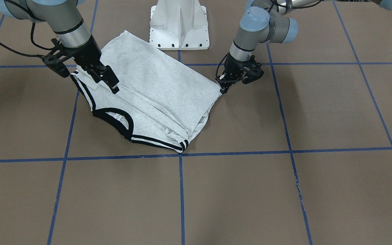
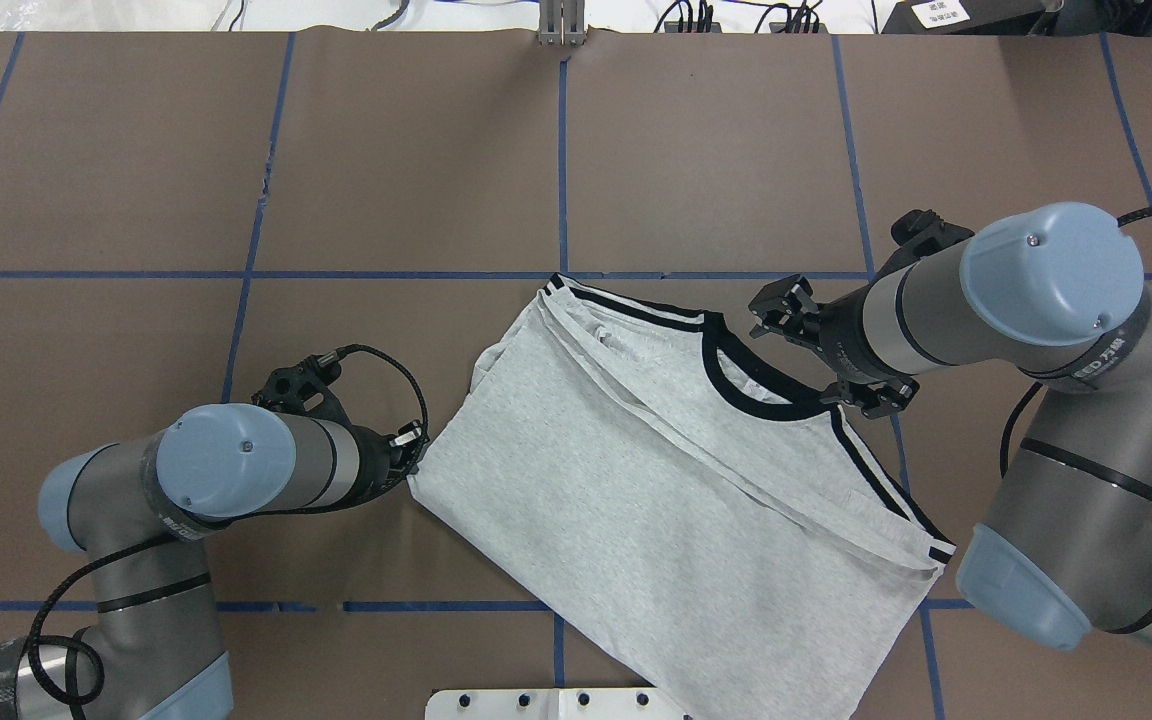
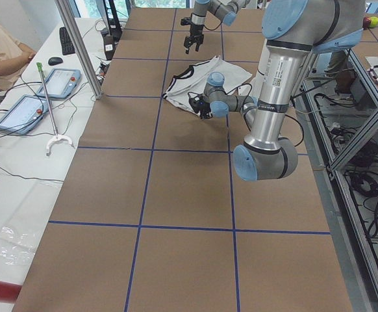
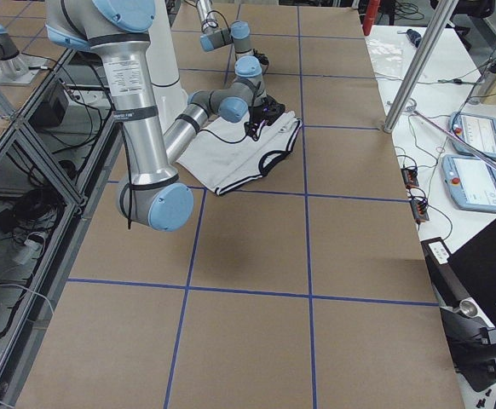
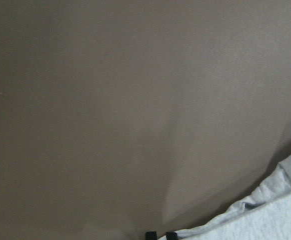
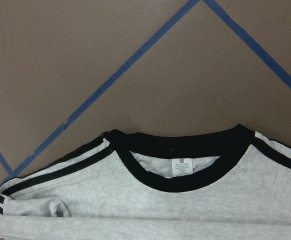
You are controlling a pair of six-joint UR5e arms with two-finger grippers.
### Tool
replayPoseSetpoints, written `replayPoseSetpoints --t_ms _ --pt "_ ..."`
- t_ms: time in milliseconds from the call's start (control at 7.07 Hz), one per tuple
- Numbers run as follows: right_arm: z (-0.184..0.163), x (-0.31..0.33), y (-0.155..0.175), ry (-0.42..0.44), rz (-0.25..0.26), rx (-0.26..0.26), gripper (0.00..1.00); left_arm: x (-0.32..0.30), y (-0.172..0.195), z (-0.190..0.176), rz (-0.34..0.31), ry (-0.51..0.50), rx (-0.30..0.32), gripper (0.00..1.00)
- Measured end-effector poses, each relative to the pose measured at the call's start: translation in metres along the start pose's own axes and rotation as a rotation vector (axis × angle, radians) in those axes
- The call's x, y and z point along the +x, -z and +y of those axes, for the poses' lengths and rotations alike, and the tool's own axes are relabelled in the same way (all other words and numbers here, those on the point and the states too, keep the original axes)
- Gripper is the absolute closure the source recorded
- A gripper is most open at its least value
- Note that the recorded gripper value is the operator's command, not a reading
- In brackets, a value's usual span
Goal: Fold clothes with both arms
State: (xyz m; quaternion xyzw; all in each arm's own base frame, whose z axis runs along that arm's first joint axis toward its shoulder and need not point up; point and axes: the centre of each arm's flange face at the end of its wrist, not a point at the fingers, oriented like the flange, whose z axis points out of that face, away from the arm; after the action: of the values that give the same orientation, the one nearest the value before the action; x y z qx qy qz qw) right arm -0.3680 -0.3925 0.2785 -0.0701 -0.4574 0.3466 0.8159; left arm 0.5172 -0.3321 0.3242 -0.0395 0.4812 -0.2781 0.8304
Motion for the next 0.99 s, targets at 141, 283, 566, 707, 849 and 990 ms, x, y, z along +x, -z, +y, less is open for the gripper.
replayPoseSetpoints --t_ms 141,283,566,707,849,990 --pt "0.0 0.0 -0.001 0.0 0.001 0.0 0.0 0.0 0.002 -0.002 0.002 -0.003 0.004 1.0" --pt "0.0 -0.001 -0.003 -0.001 0.003 0.002 0.0 0.0 0.002 -0.008 -0.003 -0.008 0.013 1.0" --pt "-0.001 -0.002 -0.006 -0.002 0.002 0.008 0.0 0.005 0.008 -0.038 -0.021 -0.115 0.06 1.0" --pt "-0.001 -0.003 -0.005 -0.001 -0.003 0.009 0.0 0.015 0.016 -0.068 -0.016 -0.2 0.1 1.0" --pt "0.001 -0.006 -0.005 0.001 -0.009 0.007 0.0 0.036 0.02 -0.104 -0.007 -0.266 0.149 1.0" --pt "0.003 -0.01 -0.004 0.005 -0.015 0.005 0.0 0.065 0.018 -0.138 0.004 -0.299 0.194 1.0"
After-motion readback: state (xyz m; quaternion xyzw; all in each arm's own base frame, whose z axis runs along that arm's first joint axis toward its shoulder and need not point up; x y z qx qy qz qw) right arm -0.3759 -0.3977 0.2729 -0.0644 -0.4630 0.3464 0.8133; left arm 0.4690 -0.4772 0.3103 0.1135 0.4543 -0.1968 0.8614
